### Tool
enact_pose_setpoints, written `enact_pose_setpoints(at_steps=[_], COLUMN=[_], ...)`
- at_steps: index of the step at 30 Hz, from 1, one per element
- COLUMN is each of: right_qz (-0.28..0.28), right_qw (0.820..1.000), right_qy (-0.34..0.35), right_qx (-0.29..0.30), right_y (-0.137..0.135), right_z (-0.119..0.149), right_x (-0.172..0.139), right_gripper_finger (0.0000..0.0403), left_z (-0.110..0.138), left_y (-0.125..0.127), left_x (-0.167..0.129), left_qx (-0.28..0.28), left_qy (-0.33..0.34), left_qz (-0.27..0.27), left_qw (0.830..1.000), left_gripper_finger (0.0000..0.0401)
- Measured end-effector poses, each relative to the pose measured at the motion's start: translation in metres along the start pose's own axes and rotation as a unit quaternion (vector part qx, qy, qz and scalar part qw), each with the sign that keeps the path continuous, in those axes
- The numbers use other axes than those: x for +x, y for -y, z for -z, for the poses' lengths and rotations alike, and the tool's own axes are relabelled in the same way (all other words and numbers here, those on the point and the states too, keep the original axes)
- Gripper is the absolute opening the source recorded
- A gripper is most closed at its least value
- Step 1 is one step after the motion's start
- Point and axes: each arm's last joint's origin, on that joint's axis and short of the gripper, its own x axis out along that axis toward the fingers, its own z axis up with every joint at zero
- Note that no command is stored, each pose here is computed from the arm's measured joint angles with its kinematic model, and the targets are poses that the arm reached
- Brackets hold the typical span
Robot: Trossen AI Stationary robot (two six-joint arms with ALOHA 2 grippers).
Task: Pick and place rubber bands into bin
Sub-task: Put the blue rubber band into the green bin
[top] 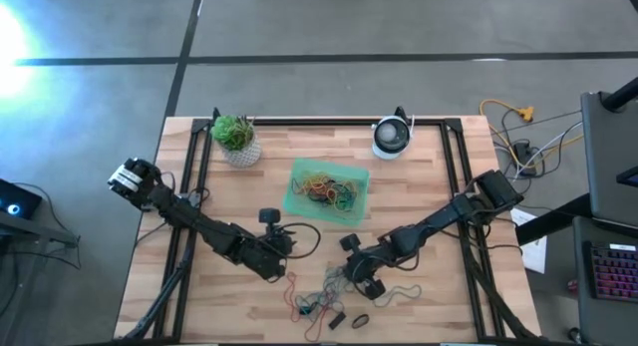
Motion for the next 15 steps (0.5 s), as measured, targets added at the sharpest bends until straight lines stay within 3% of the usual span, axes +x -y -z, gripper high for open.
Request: enact_pose_setpoints(at_steps=[4,15], right_qz=[-0.011,-0.009], right_qw=[1.000,1.000], right_qy=[0.000,0.010], right_qx=[0.000,0.005], right_y=[-0.0009,-0.0004], right_z=[0.0000,-0.0056], right_x=[0.0000,-0.0077], right_gripper_finger=[0.0012,0.0008], left_z=[0.0000,0.0004], left_y=[0.0000,0.0000], left_x=[0.0000,0.0001], left_qx=[0.000,0.001], left_qy=[0.000,-0.001], left_qz=[0.000,0.000], left_qw=[1.000,1.000], left_gripper_finger=[0.0102,0.0102])
